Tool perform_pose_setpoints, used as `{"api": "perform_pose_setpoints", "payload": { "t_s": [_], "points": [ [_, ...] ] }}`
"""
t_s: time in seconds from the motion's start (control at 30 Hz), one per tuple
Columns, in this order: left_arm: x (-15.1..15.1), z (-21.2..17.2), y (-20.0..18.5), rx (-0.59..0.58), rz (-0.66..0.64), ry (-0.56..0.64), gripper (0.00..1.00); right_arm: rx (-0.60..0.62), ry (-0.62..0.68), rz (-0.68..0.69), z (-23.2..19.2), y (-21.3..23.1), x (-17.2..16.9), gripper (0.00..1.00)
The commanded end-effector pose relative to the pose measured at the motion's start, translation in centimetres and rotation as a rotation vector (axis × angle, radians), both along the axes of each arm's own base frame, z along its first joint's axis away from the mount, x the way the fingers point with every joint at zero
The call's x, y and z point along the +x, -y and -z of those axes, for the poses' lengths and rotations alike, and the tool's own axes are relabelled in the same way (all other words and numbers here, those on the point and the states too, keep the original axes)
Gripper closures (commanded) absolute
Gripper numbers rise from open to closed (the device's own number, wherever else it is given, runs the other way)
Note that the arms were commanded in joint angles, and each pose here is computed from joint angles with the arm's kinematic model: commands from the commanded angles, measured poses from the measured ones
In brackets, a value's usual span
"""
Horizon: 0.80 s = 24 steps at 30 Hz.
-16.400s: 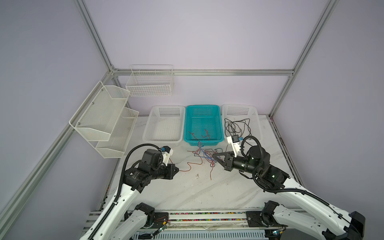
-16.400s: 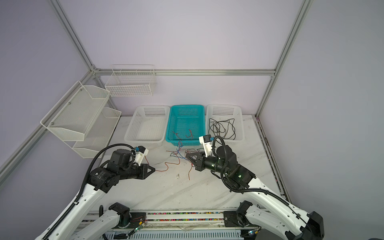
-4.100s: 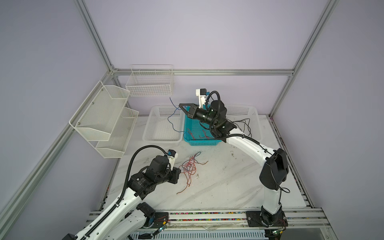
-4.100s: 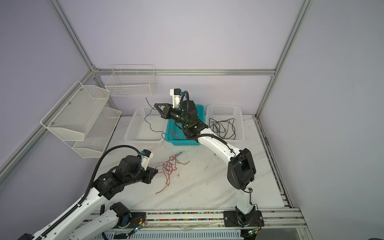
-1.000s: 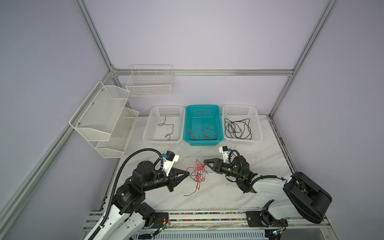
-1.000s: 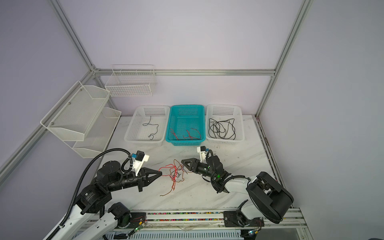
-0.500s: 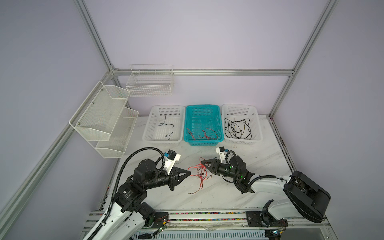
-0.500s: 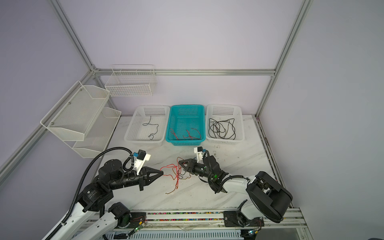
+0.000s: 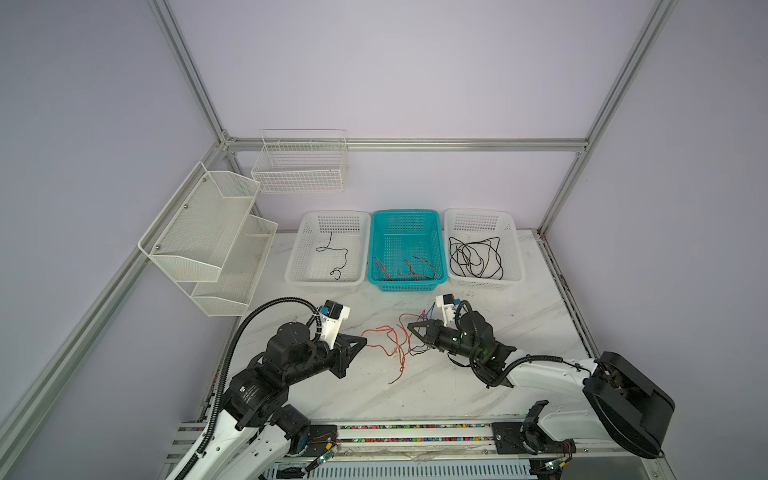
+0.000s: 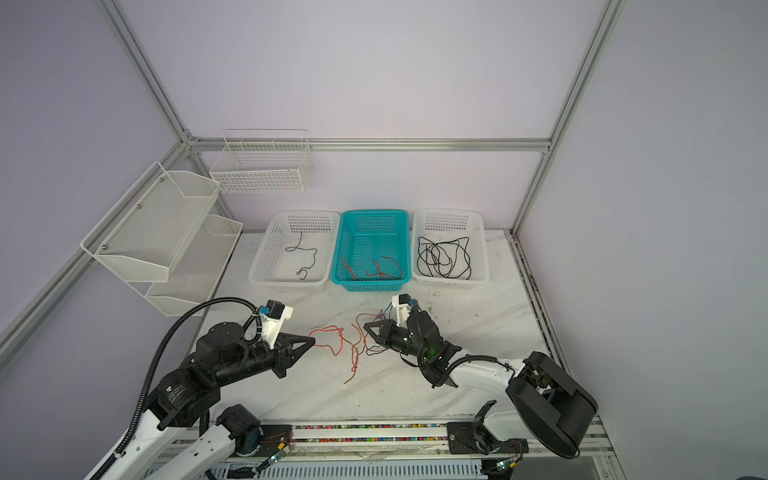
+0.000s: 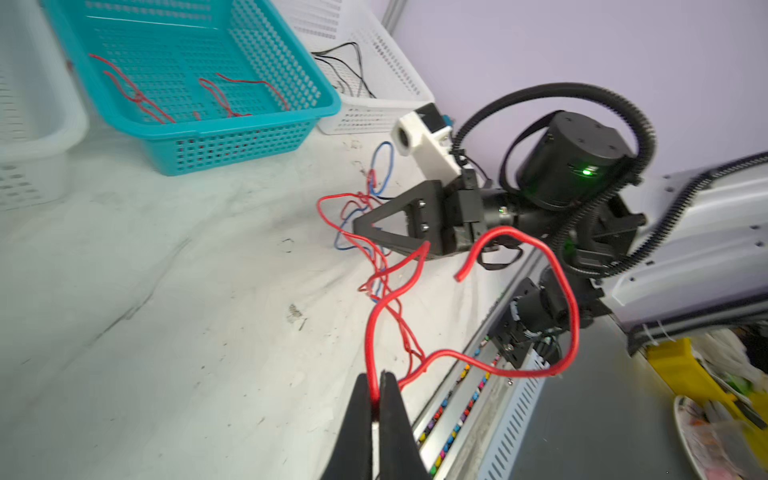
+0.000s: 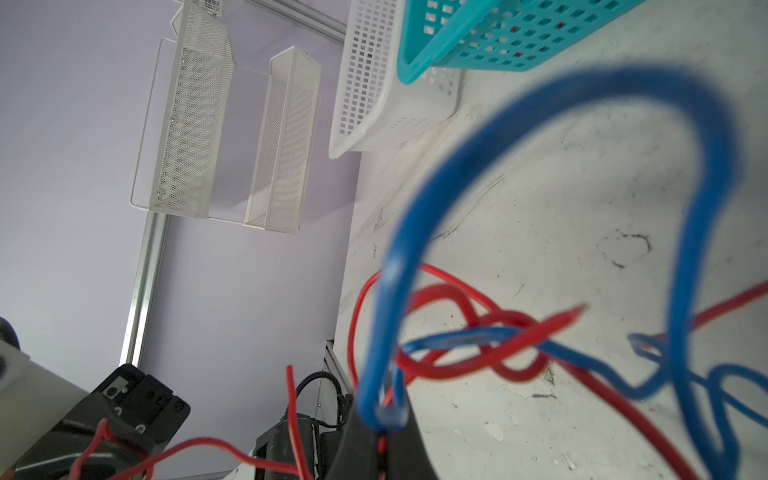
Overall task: Untangle the cables
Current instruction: 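Grasp a blue and red wire bundle with the right gripper and lift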
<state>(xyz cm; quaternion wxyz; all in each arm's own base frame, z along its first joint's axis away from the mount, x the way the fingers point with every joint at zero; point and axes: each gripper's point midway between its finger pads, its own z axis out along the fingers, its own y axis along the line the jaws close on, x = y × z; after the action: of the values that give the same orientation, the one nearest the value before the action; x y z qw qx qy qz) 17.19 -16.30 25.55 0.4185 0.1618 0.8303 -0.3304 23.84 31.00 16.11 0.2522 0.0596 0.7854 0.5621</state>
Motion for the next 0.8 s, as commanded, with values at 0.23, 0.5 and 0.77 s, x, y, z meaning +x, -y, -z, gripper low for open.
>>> {"api": "perform_pose_setpoints", "payload": {
  "t_s": [0.23,0.5,0.77],
  "points": [
    [1.9,-7.0,-7.1,0.111,-0.357,0.205,1.0,-0.167,-0.035,0.056,5.1,4.0,-0.2,1.0],
    [2.2,-2.9,-3.4,0.089,-0.204,0.075,1.0,-0.099,0.158,-0.028,-1.1,2.5,-0.1,1.0],
    [2.9,0.9,-1.1,0.077,-0.141,-0.031,1.0,-0.078,0.29,-0.047,-5.5,2.1,0.0,1.0]
  ]
}}
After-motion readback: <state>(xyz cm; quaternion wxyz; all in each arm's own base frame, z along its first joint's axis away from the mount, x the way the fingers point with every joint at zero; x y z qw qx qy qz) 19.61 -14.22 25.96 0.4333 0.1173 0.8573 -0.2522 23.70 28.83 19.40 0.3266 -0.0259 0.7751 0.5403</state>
